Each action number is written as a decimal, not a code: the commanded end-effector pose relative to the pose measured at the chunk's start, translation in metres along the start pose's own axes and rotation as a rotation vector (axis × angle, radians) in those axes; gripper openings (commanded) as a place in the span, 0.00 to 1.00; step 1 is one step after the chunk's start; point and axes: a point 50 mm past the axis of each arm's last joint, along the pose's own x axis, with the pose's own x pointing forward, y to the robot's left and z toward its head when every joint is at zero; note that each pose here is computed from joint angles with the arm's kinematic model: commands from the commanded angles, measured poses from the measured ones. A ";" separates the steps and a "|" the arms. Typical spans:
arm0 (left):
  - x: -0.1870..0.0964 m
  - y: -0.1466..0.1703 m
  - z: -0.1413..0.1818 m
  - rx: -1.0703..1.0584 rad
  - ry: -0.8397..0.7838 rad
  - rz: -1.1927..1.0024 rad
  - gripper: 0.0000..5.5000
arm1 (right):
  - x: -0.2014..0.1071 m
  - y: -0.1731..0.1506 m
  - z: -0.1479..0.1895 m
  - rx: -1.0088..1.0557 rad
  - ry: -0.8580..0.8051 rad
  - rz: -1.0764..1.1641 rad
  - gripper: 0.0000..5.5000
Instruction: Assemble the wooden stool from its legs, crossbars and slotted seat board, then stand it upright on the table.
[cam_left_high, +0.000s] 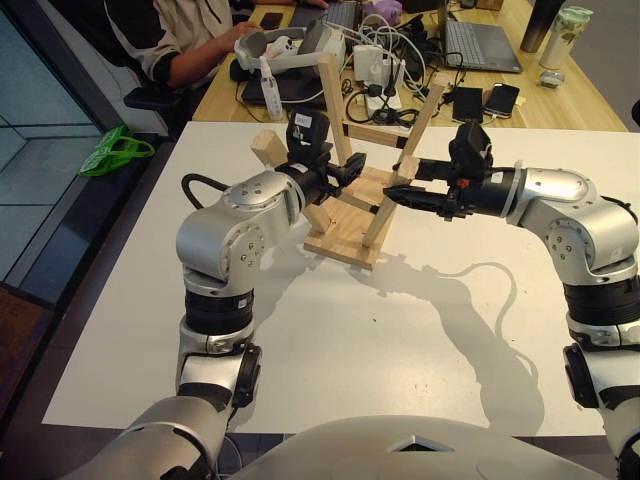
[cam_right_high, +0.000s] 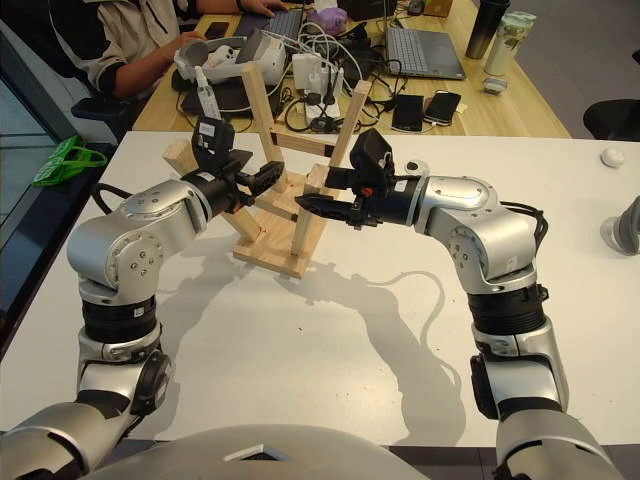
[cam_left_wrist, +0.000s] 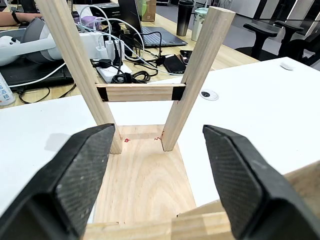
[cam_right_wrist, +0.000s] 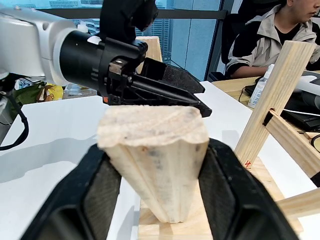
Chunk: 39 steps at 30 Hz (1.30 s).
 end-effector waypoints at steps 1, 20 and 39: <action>-0.004 -0.009 0.031 -0.005 -0.112 -0.011 0.59 | 0.002 0.003 0.001 -0.005 0.015 0.022 0.39; -0.001 0.012 -0.057 -0.549 0.186 0.001 0.59 | 0.005 0.003 -0.002 0.011 0.015 0.005 0.39; -0.014 -0.004 0.063 -0.364 -0.277 -0.086 0.59 | 0.008 0.001 -0.008 0.008 0.035 -0.020 0.39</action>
